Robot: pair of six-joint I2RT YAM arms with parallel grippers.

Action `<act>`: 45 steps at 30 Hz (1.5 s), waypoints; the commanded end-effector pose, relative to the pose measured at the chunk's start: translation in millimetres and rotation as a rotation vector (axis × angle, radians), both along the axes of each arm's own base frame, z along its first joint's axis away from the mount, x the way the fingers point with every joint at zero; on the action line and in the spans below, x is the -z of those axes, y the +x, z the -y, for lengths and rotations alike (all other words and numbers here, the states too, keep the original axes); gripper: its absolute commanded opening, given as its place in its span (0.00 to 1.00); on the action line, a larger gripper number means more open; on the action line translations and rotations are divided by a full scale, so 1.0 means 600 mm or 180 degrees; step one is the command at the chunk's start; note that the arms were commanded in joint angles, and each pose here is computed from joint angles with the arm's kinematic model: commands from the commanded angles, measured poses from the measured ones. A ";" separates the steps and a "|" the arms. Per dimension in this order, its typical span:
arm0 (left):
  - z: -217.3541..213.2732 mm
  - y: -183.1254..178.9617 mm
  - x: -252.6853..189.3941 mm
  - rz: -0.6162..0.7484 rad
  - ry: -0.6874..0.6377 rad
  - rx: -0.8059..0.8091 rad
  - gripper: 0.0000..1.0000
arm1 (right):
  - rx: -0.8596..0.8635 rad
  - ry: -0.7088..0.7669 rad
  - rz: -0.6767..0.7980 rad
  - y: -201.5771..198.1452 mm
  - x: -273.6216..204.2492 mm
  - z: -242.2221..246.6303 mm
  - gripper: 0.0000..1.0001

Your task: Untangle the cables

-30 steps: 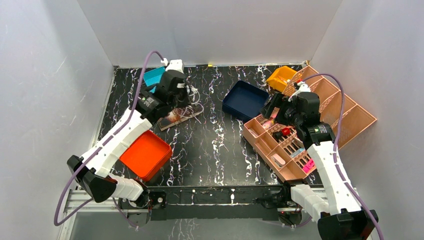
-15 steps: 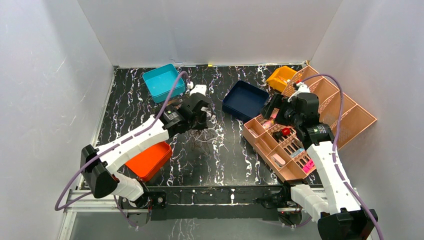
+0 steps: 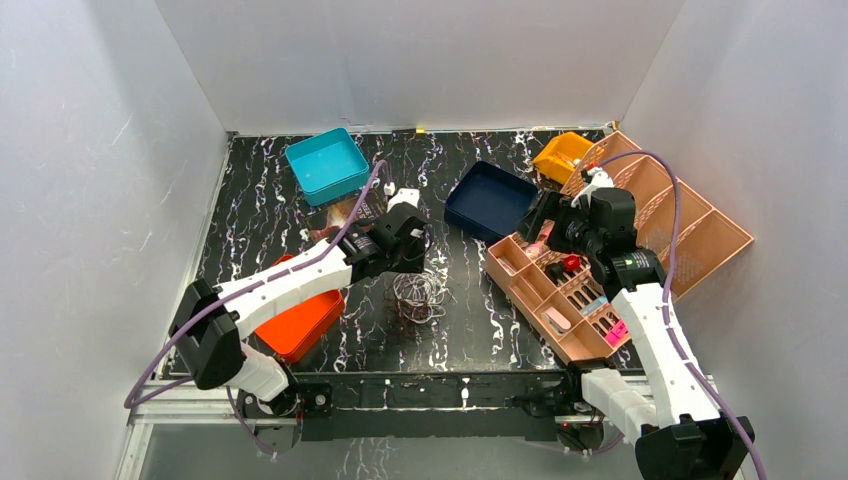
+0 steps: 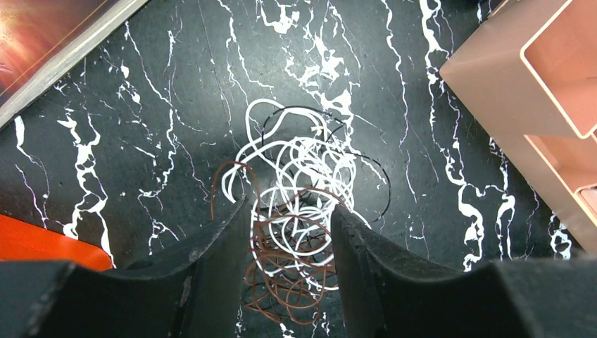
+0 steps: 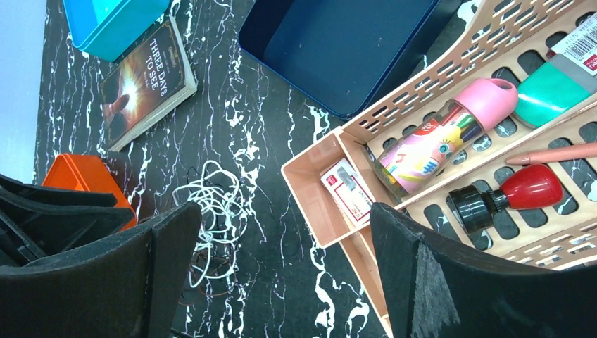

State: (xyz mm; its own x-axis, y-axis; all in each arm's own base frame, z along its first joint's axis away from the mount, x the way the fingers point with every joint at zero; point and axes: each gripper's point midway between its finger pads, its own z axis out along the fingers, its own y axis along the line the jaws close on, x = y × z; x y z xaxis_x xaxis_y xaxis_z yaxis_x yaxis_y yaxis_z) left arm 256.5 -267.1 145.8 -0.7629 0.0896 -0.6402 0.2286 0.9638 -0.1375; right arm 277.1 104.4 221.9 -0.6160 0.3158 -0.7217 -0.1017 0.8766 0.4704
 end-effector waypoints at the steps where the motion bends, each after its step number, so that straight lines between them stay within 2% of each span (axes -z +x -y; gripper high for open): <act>1: -0.018 0.018 -0.017 0.0159 -0.0009 -0.0180 0.47 | -0.0064 0.0022 0.0227 0.005 -0.026 -0.004 0.99; 6: -0.072 0.018 -0.021 0.0118 0.0002 -0.0449 0.54 | -0.0070 0.0021 0.0232 0.004 -0.023 -0.004 0.98; 11: -0.153 0.001 -0.013 0.0003 0.0000 -0.0848 0.66 | -0.0031 -0.0005 0.0214 0.005 -0.017 0.000 0.98; 15: -0.253 -0.009 -0.002 -0.0082 0.0001 -0.1397 0.77 | -0.0004 -0.0029 0.0167 0.005 -0.009 0.003 0.98; 18: -0.324 0.006 0.010 -0.0152 0.0106 -0.1799 0.88 | -0.0015 -0.0028 0.0122 0.005 -0.004 0.002 0.98; 20: -0.383 0.016 0.041 -0.0306 0.0247 -0.2198 0.96 | -0.0017 -0.0062 0.0125 0.005 -0.005 0.004 0.98; 21: -0.410 0.028 0.063 -0.0395 0.0139 -0.2360 0.98 | -0.0020 -0.0075 0.0128 0.004 -0.005 0.005 0.98; 32: -0.436 0.088 0.122 -0.0521 -0.0294 -0.2518 0.98 | -0.0051 -0.0053 0.0147 -0.001 -0.007 0.002 0.98; 38: -0.445 0.122 0.141 -0.0526 -0.0272 -0.2524 0.98 | -0.0064 -0.0042 0.0153 -0.003 -0.008 0.001 0.98; 45: -0.462 0.179 0.129 -0.0351 -0.0270 -0.2506 0.98 | -0.0072 -0.0034 0.0162 -0.005 -0.009 0.001 0.98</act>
